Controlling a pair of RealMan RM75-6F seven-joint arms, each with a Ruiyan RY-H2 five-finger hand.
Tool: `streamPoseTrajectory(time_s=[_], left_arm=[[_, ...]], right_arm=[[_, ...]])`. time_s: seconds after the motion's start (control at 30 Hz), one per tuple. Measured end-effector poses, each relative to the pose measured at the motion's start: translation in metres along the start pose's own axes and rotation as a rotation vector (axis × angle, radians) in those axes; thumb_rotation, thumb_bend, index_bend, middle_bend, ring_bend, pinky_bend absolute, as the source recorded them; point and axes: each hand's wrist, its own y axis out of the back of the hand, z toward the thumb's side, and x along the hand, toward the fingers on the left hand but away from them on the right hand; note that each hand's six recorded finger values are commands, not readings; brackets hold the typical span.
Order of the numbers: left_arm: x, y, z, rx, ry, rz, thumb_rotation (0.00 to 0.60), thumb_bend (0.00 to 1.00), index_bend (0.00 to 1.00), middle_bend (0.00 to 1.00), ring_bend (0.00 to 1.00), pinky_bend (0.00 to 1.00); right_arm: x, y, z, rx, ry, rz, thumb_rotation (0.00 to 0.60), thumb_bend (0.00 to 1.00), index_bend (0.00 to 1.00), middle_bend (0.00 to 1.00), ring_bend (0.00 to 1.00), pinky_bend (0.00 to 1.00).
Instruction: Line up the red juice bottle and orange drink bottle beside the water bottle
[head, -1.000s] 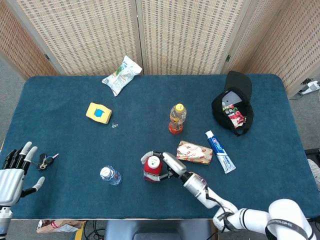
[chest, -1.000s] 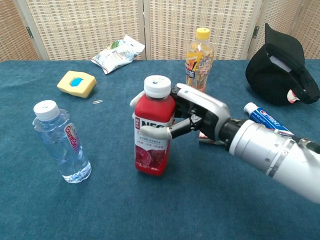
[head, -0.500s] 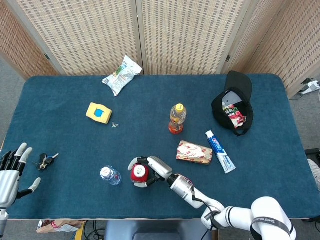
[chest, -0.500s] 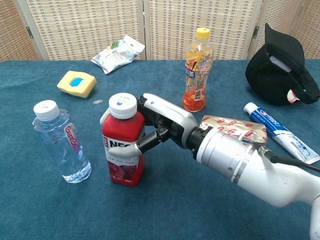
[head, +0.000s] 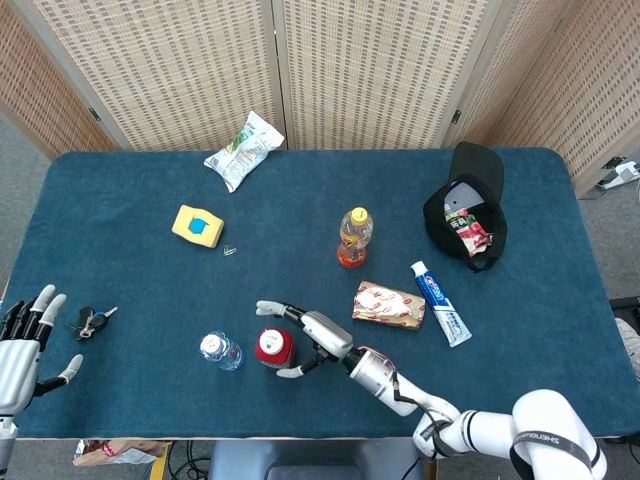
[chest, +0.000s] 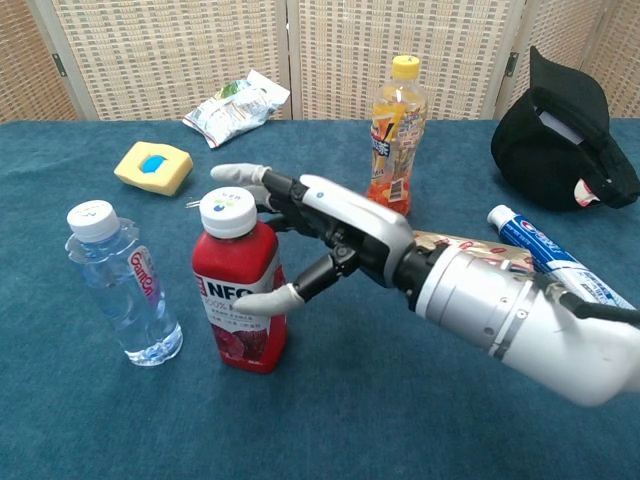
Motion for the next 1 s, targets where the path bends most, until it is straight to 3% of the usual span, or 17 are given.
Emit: streamPoseTrajectory(time_s=[0.3,0.73,1.0], left_arm=[[0.003,0.0,0.005,-0.001,-0.013,0.005,0.6,0.24,0.0,0.0,0.0,0.02],[0.004,-0.002,0.013,-0.007,-0.029,0.005,0.6,0.24,0.0,0.0,0.0,0.02],[0.004,-0.003,0.011,-0.008,-0.025,0.004,0.6,0.24,0.0,0.0,0.0,0.02]], right_arm=[[0.039,0.053,0.01,0.058,-0.01,-0.093,0.6,0.02,0.08,0.14,0.07,0.18],[0.106,0.14,0.017,0.217,-0.128,-0.372,0.6,0.02,0.08,0.13,0.06,0.17],[0.134,0.165,0.014,0.244,-0.179,-0.448,0.6,0.0,0.03,0.1,0.03,0.14]])
